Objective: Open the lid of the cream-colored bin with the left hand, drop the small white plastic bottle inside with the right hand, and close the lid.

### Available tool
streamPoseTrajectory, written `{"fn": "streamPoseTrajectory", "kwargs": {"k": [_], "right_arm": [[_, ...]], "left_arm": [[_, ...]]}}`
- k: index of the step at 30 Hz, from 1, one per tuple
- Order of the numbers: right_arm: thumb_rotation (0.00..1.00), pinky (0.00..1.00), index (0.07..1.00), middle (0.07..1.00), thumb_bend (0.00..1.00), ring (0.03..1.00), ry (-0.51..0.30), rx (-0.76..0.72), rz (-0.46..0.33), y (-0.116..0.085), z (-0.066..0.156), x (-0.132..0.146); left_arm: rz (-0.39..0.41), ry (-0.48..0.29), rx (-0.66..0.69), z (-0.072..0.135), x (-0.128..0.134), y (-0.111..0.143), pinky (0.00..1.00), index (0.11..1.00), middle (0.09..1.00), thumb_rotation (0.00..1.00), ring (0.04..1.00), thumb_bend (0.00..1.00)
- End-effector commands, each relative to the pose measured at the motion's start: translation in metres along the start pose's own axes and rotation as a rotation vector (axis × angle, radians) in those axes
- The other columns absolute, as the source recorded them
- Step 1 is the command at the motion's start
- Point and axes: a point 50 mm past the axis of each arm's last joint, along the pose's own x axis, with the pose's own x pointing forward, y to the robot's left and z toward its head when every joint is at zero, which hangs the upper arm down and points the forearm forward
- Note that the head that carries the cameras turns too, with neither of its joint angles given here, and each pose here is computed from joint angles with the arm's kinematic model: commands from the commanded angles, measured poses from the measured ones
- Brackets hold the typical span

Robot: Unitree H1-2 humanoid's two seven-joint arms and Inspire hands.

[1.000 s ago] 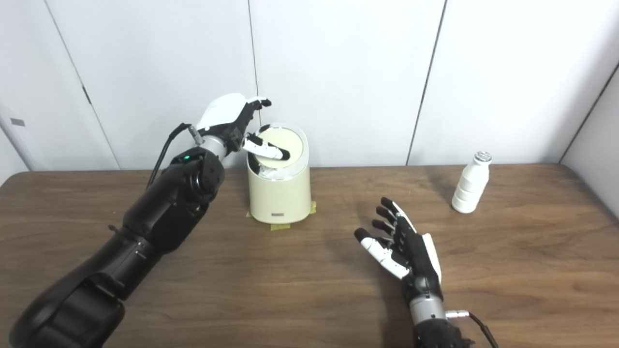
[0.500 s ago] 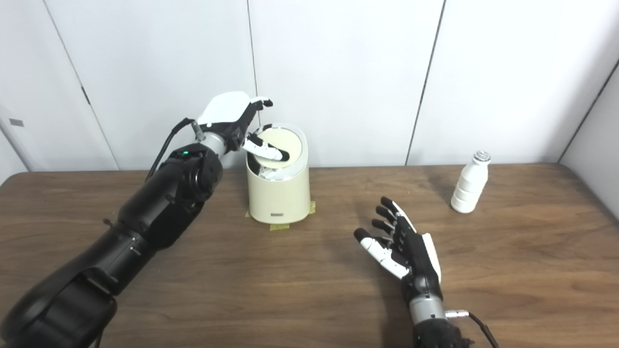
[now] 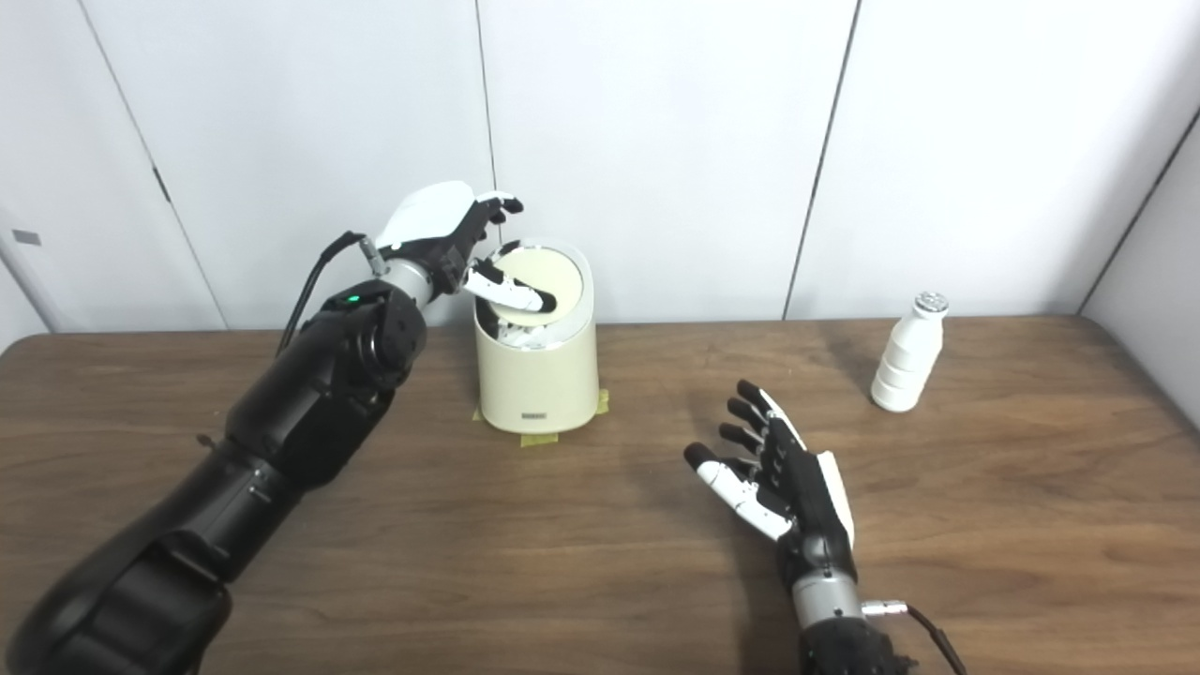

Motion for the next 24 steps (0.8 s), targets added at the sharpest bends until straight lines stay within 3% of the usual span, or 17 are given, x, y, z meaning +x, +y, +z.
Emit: {"fn": "streamPoseTrajectory", "kwargs": {"k": [1, 6, 12, 19, 24], "right_arm": [[0.39, 0.65, 0.881, 0.871, 0.6, 0.815, -0.109, 0.011, -0.002, 0.0, 0.022, 0.009], [0.39, 0.64, 0.877, 0.861, 0.59, 0.8, -0.107, -0.02, -0.008, -0.001, 0.022, 0.009], [0.38, 0.64, 0.88, 0.86, 0.59, 0.797, -0.102, -0.017, -0.006, -0.001, 0.022, 0.01], [0.38, 0.64, 0.875, 0.853, 0.58, 0.793, -0.104, -0.013, -0.005, 0.0, 0.024, 0.009], [0.36, 0.64, 0.876, 0.853, 0.58, 0.792, -0.102, -0.012, -0.005, 0.0, 0.024, 0.008]], "left_arm": [[0.04, -0.021, -0.025, 0.008, 0.001, 0.024, 0.6, 0.858, 0.819, 0.0, 0.698, 0.85], [0.062, -0.039, -0.095, 0.019, -0.003, 0.043, 0.6, 0.845, 0.821, 0.0, 0.751, 0.79], [0.114, -0.076, -0.112, 0.027, -0.009, 0.056, 0.57, 0.814, 0.801, 0.03, 0.727, 0.72], [0.123, -0.087, -0.075, 0.029, -0.011, 0.057, 0.6, 0.814, 0.813, 0.0, 0.748, 0.75], [0.13, -0.083, -0.057, 0.029, -0.01, 0.054, 0.57, 0.819, 0.816, 0.0, 0.728, 0.77]]}}
